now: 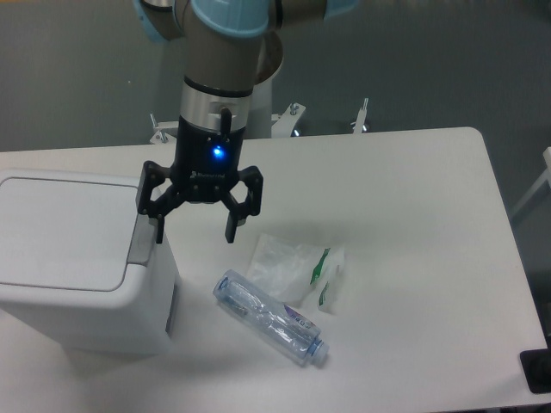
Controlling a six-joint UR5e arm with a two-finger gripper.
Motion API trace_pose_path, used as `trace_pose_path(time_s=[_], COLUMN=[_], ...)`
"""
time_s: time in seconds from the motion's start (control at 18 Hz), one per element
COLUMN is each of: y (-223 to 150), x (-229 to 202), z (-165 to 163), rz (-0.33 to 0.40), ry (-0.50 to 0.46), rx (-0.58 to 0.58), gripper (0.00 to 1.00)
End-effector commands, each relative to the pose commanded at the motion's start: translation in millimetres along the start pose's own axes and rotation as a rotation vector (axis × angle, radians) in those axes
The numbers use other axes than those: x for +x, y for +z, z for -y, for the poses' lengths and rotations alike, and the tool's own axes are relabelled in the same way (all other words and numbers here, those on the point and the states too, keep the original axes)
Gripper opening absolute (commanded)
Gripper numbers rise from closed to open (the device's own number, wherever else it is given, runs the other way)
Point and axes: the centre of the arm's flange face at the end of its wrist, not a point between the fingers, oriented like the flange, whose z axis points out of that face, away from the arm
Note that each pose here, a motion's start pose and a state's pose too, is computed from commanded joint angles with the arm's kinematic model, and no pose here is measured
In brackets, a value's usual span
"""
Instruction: Open the trash can
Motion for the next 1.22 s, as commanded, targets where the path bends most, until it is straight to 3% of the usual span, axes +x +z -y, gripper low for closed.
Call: trace_pose_path(time_s=[1.22], y=[9.5], x=[2.8], z=[-4.3], rz=[-0.003], ry=[0.005], rx=[-0.018], gripper=[1.0])
